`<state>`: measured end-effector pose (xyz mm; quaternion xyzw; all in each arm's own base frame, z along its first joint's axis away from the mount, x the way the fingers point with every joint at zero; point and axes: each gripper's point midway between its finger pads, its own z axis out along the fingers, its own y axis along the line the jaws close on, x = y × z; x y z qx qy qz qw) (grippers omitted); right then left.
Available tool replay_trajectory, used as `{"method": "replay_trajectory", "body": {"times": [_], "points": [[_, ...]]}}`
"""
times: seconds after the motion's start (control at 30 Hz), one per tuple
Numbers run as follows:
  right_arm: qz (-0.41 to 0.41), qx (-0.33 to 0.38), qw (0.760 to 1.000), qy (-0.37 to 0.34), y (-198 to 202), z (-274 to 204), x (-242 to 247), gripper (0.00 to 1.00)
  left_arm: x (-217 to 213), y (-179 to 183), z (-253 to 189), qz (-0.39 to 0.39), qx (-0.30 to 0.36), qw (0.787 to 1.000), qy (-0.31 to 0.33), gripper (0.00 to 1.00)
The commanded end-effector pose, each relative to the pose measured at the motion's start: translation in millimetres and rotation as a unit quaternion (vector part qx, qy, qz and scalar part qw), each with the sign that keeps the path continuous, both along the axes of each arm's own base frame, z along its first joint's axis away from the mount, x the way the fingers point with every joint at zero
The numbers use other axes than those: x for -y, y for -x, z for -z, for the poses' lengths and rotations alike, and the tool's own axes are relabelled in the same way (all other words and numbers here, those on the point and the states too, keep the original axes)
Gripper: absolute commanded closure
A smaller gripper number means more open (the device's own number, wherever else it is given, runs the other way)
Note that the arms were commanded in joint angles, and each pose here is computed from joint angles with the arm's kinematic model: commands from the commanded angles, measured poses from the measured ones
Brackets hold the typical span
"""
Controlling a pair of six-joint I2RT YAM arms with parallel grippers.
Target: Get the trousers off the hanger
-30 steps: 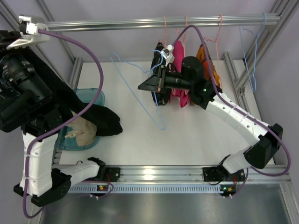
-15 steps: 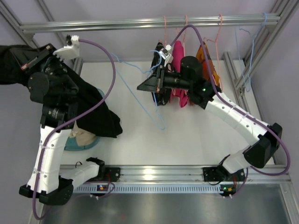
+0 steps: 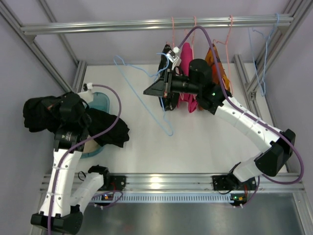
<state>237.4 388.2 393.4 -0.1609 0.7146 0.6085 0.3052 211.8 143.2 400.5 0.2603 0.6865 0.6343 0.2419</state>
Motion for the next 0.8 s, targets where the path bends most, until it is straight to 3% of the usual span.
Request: {"method": "replay_trajectory", "body": {"times": [0.0,0.23,0.3,0.33,0.4,0.47,0.53,0.67,0.73,0.77], "points": [[-0.012,0.037,0.999,-0.024,8.8,-23.1,0.1,1.00,-1.3,-3.6,47.9,0.006,-0.019,0.999,0.044,1.00],[-0.009,0.050,0.999,-0.020,10.4,-26.6,5.2,1.00,-58.3,-28.1,135.9,-0.072,-0.091,0.978,0.172,1.00],[-0.006,0.051,0.999,-0.018,9.5,-25.4,6.2,1.00,-58.6,-40.3,162.9,-0.052,-0.131,0.962,0.232,0.98],[-0.004,0.051,0.999,-0.018,8.9,-25.0,6.2,1.00,-61.2,-39.0,171.6,-0.059,-0.129,0.954,0.262,0.84],[-0.003,0.049,0.999,-0.018,7.8,-23.4,5.3,1.00,-46.0,-44.7,191.1,-0.028,-0.161,0.932,0.322,0.77],[-0.003,0.047,0.999,-0.018,7.5,-23.2,4.9,1.00,-33.0,-47.7,197.2,-0.002,-0.168,0.920,0.353,0.62],[-0.003,0.048,0.999,-0.019,7.5,-24.2,4.9,1.00,-23.1,-50.9,205.6,0.021,-0.175,0.911,0.374,0.38],[-0.003,0.052,0.998,-0.019,7.6,-25.7,6.2,1.00,-13.7,-48.4,214.7,0.028,-0.191,0.896,0.400,0.23],[-0.001,0.056,0.998,-0.017,9.0,-26.2,8.3,1.00,-1.9,-45.5,191.7,0.046,-0.179,0.890,0.418,0.20],[-0.001,0.057,0.998,-0.016,9.5,-25.6,9.2,1.00,15.0,-56.3,163.5,0.100,-0.153,0.880,0.438,0.16]]}}
